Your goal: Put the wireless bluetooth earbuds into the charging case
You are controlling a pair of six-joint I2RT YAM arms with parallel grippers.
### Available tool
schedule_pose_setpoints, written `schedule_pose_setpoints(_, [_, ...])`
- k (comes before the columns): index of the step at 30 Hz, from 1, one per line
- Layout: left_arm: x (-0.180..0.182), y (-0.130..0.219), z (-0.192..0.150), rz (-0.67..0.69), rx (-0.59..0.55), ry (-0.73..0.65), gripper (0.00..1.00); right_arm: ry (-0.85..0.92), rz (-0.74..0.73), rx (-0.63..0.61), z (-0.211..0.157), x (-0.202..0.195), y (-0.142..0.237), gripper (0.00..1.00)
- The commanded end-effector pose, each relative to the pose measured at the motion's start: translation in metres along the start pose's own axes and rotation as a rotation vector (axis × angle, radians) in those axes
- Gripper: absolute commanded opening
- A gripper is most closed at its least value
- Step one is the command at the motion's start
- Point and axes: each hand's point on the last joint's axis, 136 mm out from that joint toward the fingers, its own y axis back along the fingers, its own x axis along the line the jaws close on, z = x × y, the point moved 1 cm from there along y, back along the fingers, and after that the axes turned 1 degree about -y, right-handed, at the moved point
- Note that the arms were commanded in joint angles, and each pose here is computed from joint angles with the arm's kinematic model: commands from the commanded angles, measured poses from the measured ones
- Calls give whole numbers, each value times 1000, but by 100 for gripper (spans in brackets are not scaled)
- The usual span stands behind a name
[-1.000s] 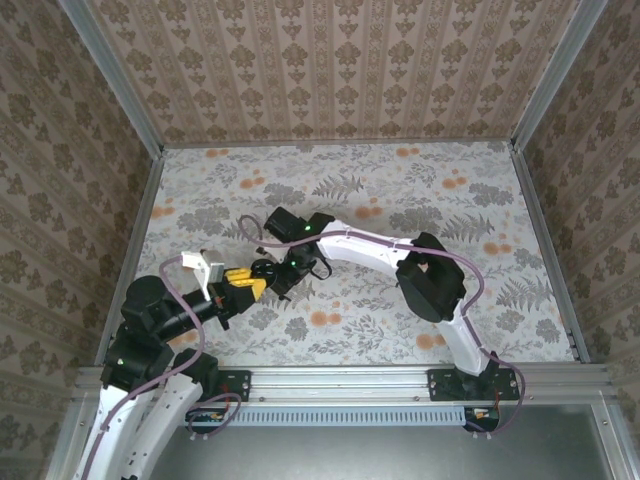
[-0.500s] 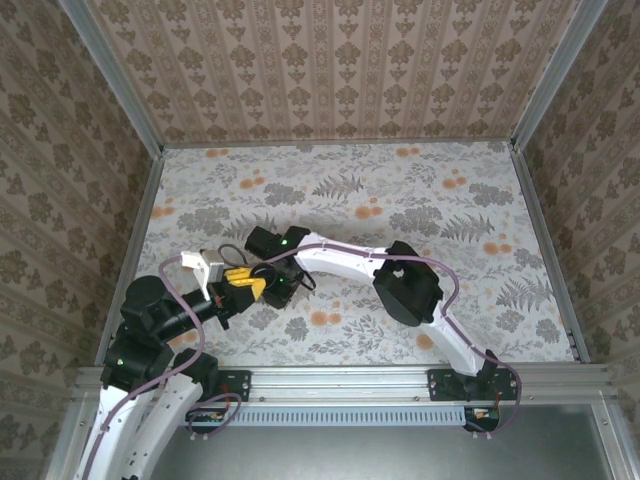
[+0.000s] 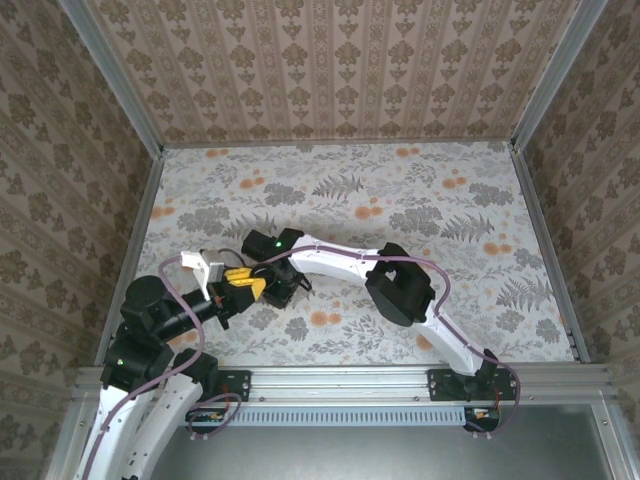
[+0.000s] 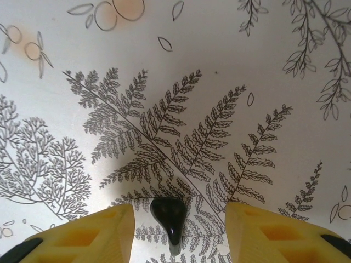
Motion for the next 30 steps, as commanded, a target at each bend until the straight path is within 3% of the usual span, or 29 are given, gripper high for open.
schedule_pose_setpoints(1, [-5, 4, 10, -4, -37, -19, 0, 30, -29, 64, -10, -1, -8, 46])
schedule_pose_setpoints(10, [-3, 3, 8, -5, -33, -12, 0, -67, -95, 70, -22, -23, -10, 28])
schedule_pose_setpoints(18, [2, -6, 5, -25, -28, 16, 0, -342, -93, 14, -46, -71, 9, 26])
schedule_pose_setpoints(24, [11, -22, 0, -52, -11, 59, 0, -564, -55, -37, -81, -104, 20, 26])
schedule_pose_setpoints(30, [26, -41, -10, -68, 6, 116, 0, -689, -44, -9, -121, -115, 19, 25])
